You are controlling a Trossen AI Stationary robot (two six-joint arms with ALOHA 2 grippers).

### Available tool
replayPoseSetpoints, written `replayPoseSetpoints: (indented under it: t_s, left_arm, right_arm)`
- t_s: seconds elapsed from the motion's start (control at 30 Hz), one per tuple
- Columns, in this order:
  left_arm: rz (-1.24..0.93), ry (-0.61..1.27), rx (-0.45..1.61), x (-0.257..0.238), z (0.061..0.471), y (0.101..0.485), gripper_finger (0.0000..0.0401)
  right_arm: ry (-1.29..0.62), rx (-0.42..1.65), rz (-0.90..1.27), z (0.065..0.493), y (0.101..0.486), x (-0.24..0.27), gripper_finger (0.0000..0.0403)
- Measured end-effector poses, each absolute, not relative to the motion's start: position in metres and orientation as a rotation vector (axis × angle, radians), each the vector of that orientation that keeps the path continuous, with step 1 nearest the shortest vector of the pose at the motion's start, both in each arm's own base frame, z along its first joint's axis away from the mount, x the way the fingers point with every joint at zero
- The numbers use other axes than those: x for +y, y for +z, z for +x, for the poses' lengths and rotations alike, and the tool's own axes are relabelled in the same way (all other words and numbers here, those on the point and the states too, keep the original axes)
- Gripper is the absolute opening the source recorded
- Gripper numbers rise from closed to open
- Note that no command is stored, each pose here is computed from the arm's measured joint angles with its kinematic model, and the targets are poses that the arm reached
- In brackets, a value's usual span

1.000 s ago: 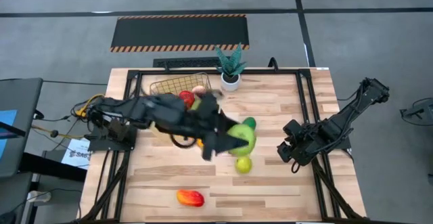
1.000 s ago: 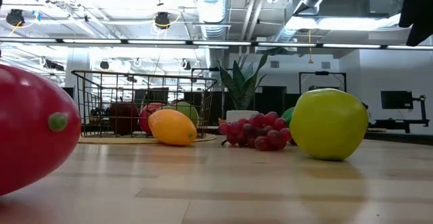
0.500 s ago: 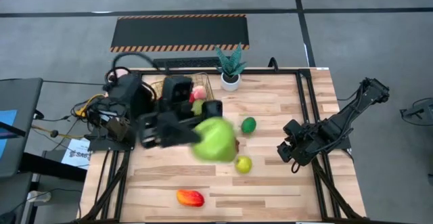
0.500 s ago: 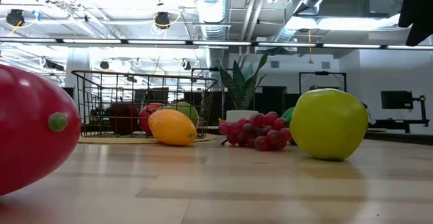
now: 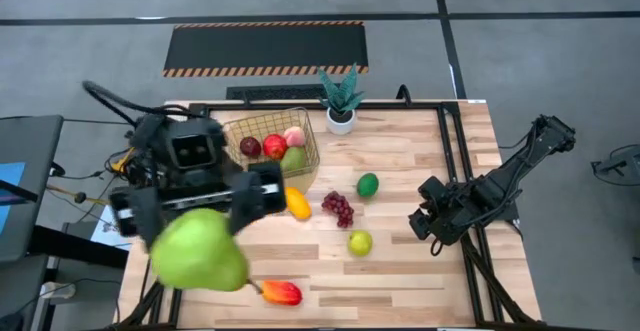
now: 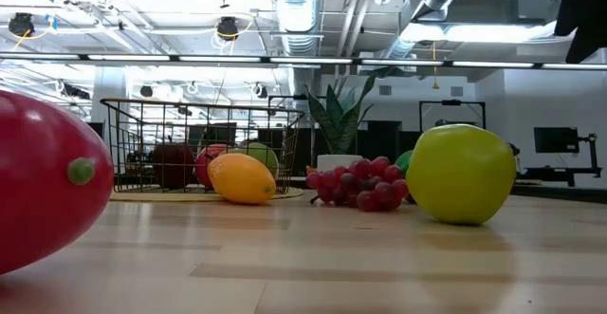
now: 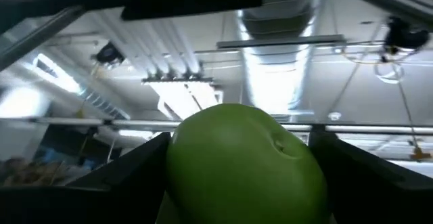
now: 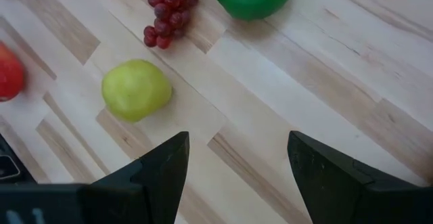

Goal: Build produce basket
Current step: Put the green pear into the wire basket

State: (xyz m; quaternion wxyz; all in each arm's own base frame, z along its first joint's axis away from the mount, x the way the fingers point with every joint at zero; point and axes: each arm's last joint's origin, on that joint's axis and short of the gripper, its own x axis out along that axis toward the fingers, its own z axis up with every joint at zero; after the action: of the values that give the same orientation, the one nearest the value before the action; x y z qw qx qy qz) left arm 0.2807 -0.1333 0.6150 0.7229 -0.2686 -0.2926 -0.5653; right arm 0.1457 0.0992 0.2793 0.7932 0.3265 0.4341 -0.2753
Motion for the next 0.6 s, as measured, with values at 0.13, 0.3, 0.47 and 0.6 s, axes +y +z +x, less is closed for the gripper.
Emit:
replayPoseSetpoints:
  t_s: [0.13,0.3,0.47,0.6]
  left_arm:
    - [-0.418,-1.201,-0.869,-0.133,0.27,0.62,0.0305]
    - [-0.291,-1.098,-1.219,-0.123,0.251,0.627,0.0307]
    - [-0.271,-1.099,-1.435,-0.119,0.232,0.629,0.0311]
    - [-0.22,-1.161,-1.447,-0.124,0.227,0.628,0.0311]
  right_arm:
    - [-0.595,0.916,0.7,0.146,0.28,0.099,0.0273]
    - [-0.597,0.911,0.698,0.146,0.28,0.099,0.0273]
    - [-0.597,0.911,0.698,0.146,0.28,0.099,0.0273]
    - [-0.597,0.911,0.698,0.146,0.28,0.099,0.0273]
